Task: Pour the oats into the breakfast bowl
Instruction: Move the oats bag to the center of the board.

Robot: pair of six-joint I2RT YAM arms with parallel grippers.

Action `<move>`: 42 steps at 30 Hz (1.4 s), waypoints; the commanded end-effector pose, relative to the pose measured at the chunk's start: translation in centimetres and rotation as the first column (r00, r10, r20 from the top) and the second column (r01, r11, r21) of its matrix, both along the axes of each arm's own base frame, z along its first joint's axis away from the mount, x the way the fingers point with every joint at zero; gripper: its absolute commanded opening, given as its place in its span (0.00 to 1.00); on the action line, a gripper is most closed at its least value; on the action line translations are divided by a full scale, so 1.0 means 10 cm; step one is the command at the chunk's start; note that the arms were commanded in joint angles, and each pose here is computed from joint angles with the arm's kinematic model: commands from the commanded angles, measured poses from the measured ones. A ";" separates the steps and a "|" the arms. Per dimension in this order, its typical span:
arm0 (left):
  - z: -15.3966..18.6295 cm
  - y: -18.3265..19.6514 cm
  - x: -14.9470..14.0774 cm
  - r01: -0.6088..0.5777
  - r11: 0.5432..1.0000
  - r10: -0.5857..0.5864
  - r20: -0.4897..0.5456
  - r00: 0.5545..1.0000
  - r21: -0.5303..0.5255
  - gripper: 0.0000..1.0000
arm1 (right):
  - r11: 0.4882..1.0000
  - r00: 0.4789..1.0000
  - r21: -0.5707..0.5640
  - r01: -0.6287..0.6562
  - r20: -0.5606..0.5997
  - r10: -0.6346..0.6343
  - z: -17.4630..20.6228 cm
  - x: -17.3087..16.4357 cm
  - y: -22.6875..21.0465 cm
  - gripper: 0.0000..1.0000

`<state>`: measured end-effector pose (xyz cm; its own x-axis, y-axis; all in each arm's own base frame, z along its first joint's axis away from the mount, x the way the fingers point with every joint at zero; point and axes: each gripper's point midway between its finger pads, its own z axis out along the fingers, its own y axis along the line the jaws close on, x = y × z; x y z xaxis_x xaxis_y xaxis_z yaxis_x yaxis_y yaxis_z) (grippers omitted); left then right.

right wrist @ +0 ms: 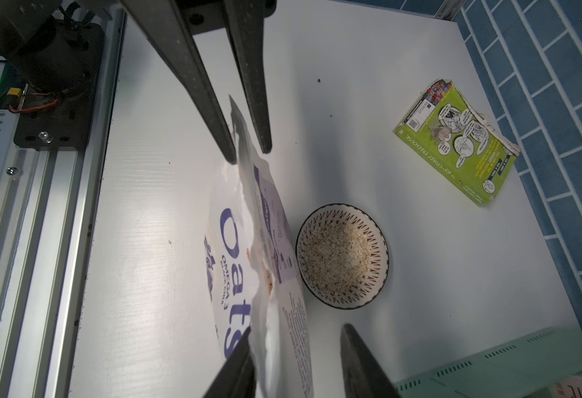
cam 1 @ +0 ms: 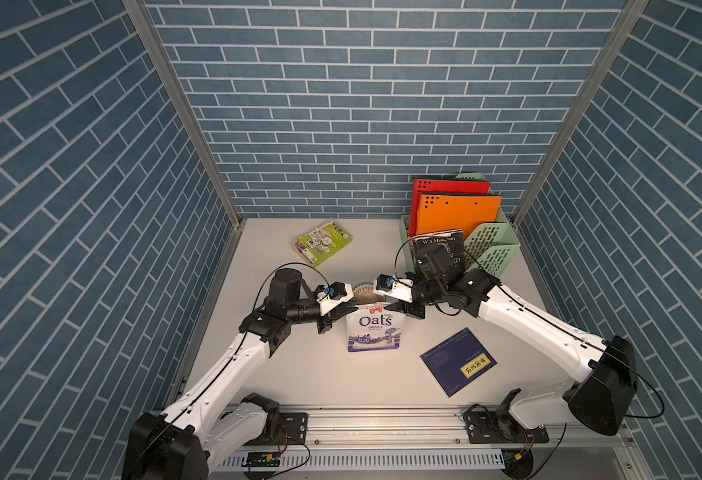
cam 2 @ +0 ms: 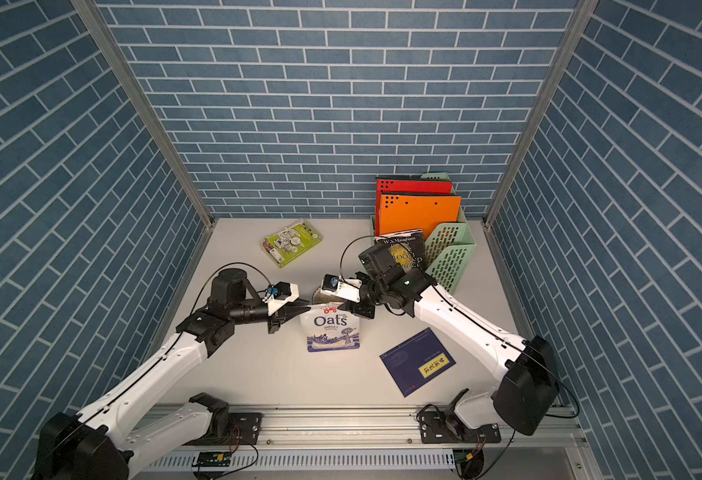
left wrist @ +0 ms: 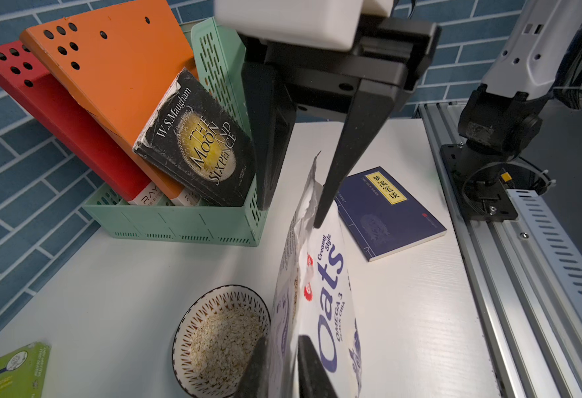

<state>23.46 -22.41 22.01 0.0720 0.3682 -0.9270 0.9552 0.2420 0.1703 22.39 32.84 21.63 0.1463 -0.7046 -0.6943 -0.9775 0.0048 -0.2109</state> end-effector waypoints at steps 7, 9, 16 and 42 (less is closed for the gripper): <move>0.17 0.09 0.02 -0.072 0.997 0.074 0.066 0.995 -0.027 0.42 | 0.998 0.999 -0.034 -0.044 -0.028 0.043 -0.03 -0.11 0.00 0.00; 0.24 0.12 0.05 -0.104 0.993 0.109 0.094 0.990 -0.049 0.49 | 0.999 1.000 -0.051 -0.019 -0.020 0.018 -0.02 -0.11 -0.10 0.00; 0.59 0.33 0.22 -0.277 0.946 0.309 0.207 0.928 -0.171 0.83 | 0.989 0.991 -0.069 0.129 0.041 -0.127 0.11 0.04 -0.58 0.00; 0.96 1.42 0.75 -0.804 0.481 0.876 0.159 0.455 -0.351 1.00 | 0.853 0.845 0.080 0.516 0.115 -0.522 0.26 0.90 -0.83 0.22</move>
